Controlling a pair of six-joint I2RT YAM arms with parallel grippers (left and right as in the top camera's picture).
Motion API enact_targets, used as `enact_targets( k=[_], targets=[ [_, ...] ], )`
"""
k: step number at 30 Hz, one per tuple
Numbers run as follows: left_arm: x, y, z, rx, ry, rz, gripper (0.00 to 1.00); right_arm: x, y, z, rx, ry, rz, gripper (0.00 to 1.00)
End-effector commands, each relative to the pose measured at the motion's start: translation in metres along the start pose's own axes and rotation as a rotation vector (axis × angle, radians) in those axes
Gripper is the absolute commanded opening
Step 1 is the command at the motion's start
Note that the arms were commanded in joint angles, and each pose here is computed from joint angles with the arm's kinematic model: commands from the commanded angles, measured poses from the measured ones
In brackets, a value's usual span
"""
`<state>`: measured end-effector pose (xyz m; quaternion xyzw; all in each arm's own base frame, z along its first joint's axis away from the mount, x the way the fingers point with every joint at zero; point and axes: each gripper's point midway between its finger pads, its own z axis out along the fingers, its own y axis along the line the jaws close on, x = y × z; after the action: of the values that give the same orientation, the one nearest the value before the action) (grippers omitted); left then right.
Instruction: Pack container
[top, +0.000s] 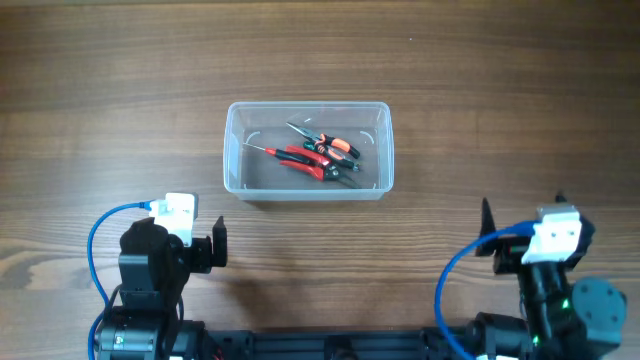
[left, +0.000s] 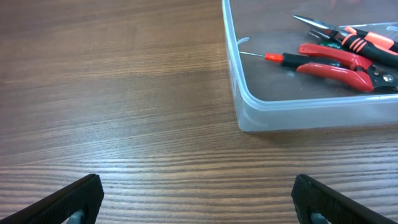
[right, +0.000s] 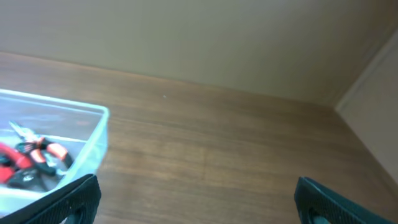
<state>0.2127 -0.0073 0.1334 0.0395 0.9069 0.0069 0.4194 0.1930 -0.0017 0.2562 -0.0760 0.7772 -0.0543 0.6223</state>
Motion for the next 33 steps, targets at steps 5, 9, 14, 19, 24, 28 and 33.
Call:
enact_targets(
  k=[5, 9, 14, 19, 24, 28, 33],
  targets=[
    [0.002, 0.000, 0.001, -0.004, 0.004, 0.013, 1.00, 0.017, 0.016, 0.013, -0.056, -0.106, 0.105, 1.00],
    [0.002, 0.000, 0.001, -0.004, 0.004, 0.013, 1.00, 0.007, 0.012, 0.037, -0.038, -0.282, 0.131, 1.00],
    [0.002, 0.000, 0.001, -0.004, 0.004, 0.013, 1.00, 0.000, -0.005, 0.044, 0.088, -0.489, 0.061, 1.00],
    [0.002, 0.000, 0.001, -0.004, 0.004, 0.013, 1.00, 0.039, -0.002, 0.061, 0.096, -0.334, 0.030, 1.00],
    [0.002, 0.000, 0.001, -0.004, 0.004, 0.013, 1.00, 0.068, 0.000, 0.070, 0.090, -0.214, 0.060, 1.00],
    [0.002, 0.000, 0.001, -0.004, 0.004, 0.013, 1.00, 0.068, -0.014, 0.068, 0.158, -0.220, 0.182, 1.00],
    [0.002, 0.000, 0.001, -0.004, 0.004, 0.013, 1.00, 0.068, -0.014, 0.067, 0.153, -0.229, 0.260, 1.00]
  ],
)
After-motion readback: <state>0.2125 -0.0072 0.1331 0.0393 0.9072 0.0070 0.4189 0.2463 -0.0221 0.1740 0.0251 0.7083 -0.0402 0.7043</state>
